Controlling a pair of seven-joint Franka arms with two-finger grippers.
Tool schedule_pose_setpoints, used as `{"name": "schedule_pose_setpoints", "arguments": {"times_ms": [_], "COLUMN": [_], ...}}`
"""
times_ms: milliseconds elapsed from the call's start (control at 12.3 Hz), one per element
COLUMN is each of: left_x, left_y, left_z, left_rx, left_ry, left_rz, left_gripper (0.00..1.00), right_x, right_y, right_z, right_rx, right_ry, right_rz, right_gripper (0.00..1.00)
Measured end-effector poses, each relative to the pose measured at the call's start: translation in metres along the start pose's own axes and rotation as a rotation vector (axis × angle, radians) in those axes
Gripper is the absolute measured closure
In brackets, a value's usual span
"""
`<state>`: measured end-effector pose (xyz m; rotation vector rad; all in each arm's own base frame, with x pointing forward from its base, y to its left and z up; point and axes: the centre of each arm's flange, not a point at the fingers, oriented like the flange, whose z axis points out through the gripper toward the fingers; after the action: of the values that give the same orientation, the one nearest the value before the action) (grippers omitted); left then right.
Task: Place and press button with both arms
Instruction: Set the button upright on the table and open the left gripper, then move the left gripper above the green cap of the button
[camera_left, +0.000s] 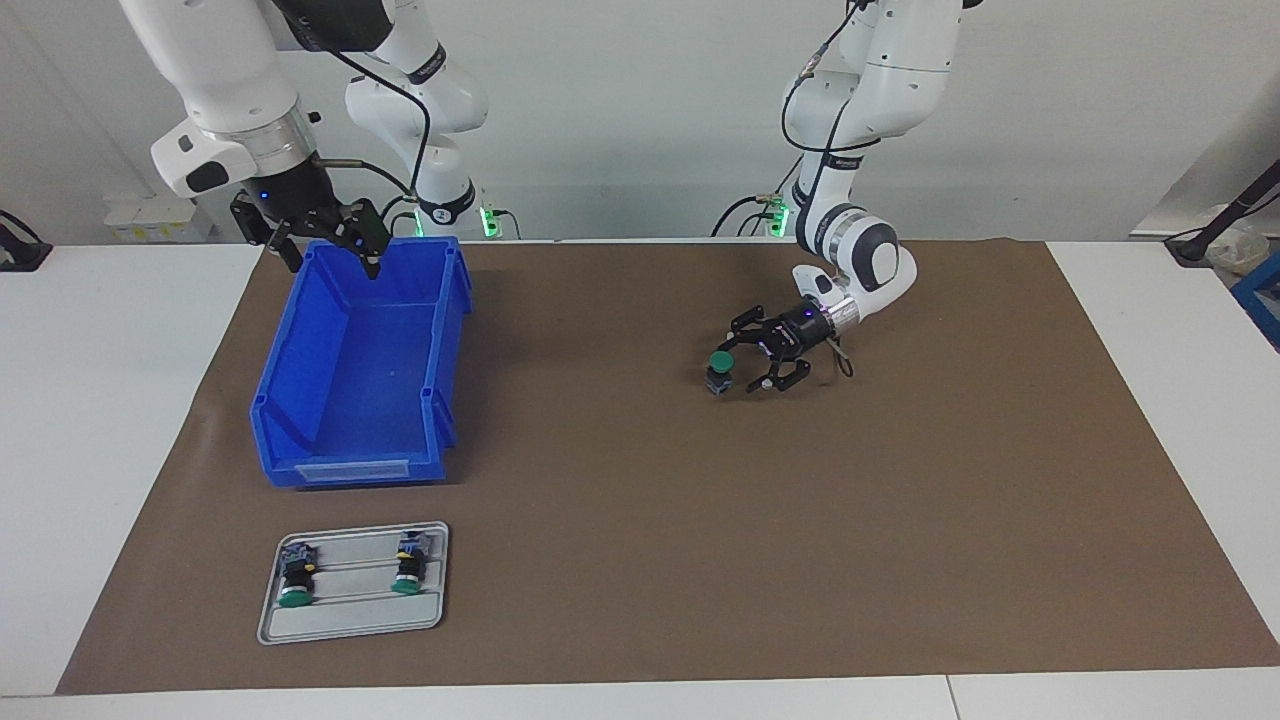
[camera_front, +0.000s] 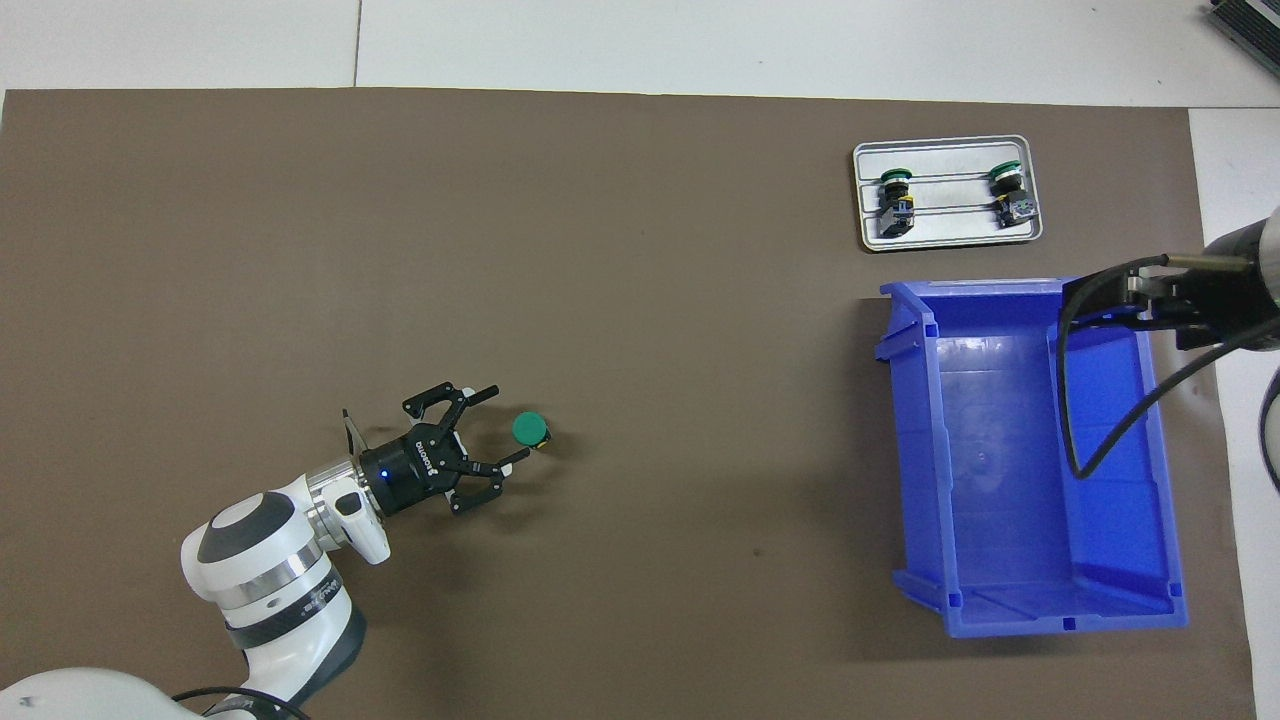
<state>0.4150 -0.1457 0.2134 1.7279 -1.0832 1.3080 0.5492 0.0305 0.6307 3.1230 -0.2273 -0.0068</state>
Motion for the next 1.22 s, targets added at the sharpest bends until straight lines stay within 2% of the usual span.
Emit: {"name": "schedule_pose_setpoints", "arguments": {"times_ms": [81,325,570,814,895,1139,1221], "left_x": [-0.007,-0.024,-0.029,0.028,0.057,0.151,0.178], "left_y": [-0.003,-0.027,-0.061,-0.128,-0.152,-0.204,-0.213], "left_z": [-0.011,-0.057,-0.109,-0.138,-0.143,-0.148,-0.148], "left_rx": [-0.021,-0.032,-0.031,-0.049,-0.063,-0.09,-0.092], "left_ry": [-0.034,-0.102,-0.133,-0.072,-0.082,-0.214,-0.282], "left_rz": [0.016,0.044,0.028,-0.117,-0.173,-0.314,-0.337], "left_gripper": [0.17,0.19,0.3,0.3,0.3,0.3,0.3], "right_x": [0.0,0.0,0.0,0.0,0.0,0.0,0.0], "right_y": [0.0,0.0,0.0,0.0,0.0,0.0,0.0], "right_z": [0.0,0.0,0.0,0.0,0.0,0.0,0.0], "right_rx": [0.0,0.0,0.0,0.0,0.0,0.0,0.0], "right_ry": [0.0,0.0,0.0,0.0,0.0,0.0,0.0], "right_rz": [0.0,0.0,0.0,0.0,0.0,0.0,0.0], "right_gripper": [0.0,0.0,0.0,0.0,0.0,0.0,0.0]}}
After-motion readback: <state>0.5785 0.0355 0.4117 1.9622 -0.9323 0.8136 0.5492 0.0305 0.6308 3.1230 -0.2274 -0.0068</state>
